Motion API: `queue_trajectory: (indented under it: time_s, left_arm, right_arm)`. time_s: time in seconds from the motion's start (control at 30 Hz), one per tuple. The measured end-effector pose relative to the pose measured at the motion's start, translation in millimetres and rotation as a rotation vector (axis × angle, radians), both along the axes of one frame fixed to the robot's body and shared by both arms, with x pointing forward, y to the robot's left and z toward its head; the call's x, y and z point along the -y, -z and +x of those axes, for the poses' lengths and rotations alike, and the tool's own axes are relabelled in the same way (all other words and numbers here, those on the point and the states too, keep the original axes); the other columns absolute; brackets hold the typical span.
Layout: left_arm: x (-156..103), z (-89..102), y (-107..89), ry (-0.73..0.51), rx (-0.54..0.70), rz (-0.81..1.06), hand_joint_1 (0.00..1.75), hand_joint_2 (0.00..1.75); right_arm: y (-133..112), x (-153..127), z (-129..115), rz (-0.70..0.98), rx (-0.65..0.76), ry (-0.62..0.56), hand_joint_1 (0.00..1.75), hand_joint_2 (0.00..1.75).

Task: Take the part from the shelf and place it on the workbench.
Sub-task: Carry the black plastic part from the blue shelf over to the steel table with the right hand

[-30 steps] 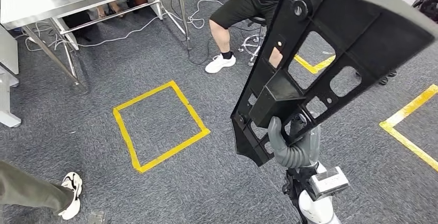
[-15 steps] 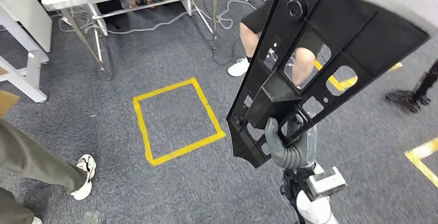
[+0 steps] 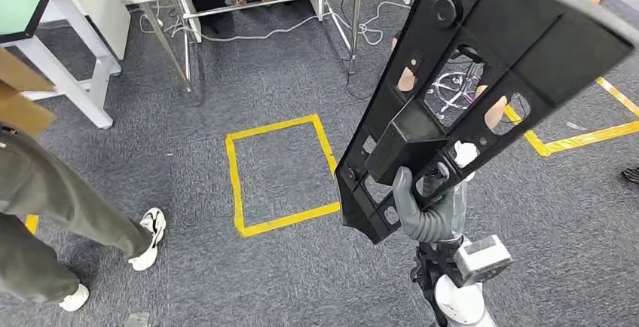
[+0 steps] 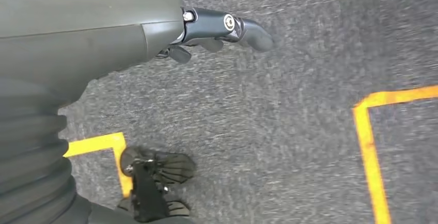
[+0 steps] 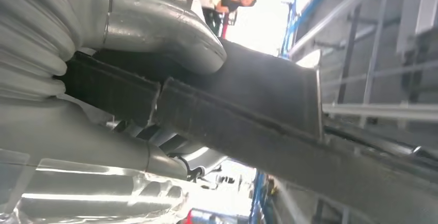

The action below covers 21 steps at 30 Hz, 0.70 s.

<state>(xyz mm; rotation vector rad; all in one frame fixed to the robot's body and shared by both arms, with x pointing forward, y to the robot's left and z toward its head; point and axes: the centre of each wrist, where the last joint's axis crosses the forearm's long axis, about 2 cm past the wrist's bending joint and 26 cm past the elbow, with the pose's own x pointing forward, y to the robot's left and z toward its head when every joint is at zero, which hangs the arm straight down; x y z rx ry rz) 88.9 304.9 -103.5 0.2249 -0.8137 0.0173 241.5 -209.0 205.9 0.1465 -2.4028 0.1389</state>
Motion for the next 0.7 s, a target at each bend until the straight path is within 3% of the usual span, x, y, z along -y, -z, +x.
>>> queue_trajectory:
  time_s: [0.7]
  left_arm:
    - [1.9, -1.7, 0.4, 0.006, 0.011, -0.005, 0.00, 1.75]
  right_arm:
    - [1.2, 1.2, 0.6, 0.002, 0.010, 0.055, 1.75, 1.75]
